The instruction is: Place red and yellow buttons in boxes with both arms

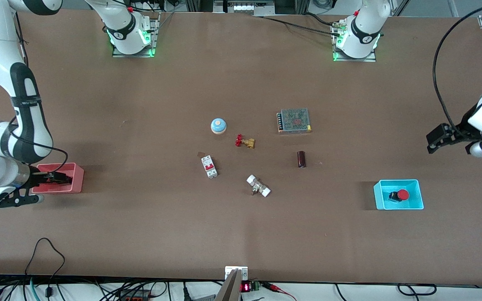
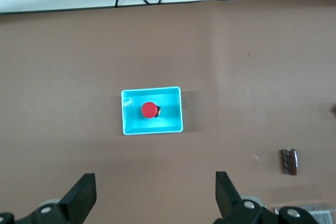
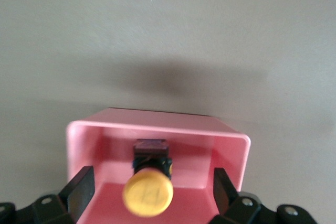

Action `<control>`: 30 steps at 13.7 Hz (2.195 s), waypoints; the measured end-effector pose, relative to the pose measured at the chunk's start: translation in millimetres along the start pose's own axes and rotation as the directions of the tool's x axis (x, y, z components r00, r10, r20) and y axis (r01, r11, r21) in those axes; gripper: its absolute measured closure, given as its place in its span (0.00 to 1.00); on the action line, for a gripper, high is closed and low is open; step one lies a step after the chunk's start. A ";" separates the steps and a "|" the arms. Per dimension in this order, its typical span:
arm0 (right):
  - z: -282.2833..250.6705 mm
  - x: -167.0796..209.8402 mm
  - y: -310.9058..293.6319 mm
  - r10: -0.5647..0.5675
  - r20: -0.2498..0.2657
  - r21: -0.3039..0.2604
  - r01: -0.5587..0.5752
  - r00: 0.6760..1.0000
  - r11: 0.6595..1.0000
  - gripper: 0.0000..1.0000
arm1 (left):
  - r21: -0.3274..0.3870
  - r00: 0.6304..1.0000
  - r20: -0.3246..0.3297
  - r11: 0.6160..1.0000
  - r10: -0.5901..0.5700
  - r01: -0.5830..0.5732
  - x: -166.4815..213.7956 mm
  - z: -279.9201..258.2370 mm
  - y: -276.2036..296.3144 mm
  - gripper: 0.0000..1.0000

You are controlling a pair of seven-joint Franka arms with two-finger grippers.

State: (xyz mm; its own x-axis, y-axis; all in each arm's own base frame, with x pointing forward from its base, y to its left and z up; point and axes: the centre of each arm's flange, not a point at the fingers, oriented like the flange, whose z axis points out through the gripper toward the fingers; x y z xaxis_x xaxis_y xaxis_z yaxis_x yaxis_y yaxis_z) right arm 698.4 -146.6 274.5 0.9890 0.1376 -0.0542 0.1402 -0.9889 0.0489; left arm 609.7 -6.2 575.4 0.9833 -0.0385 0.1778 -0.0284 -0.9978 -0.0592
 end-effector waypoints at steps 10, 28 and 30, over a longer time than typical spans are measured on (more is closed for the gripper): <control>-213.5 -33.4 -106.3 0.050 -0.049 0.074 -0.046 0.998 0.996 0.00 | -0.046 1.000 0.012 0.999 0.006 -0.005 -18.5 -34.4 9.7 0.00; -310.2 -141.5 -95.6 0.187 0.021 0.094 -0.188 0.982 0.978 0.00 | -0.047 0.998 0.053 0.999 0.017 -0.015 -25.2 -38.6 12.5 0.00; -310.8 -142.7 -95.3 0.187 0.024 0.089 -0.188 0.982 0.978 0.00 | -0.046 0.998 0.055 0.999 0.020 -0.018 -25.4 -38.5 14.0 0.00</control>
State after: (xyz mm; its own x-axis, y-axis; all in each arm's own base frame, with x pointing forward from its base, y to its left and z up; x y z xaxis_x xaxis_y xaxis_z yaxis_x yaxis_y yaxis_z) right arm 558.4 -54.6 587.6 0.9964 -0.0508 -0.0683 -0.0530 -0.9981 -0.0306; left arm 577.4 -21.3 607.8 0.9909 -0.0556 0.1224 -0.0539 -0.9984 -0.0170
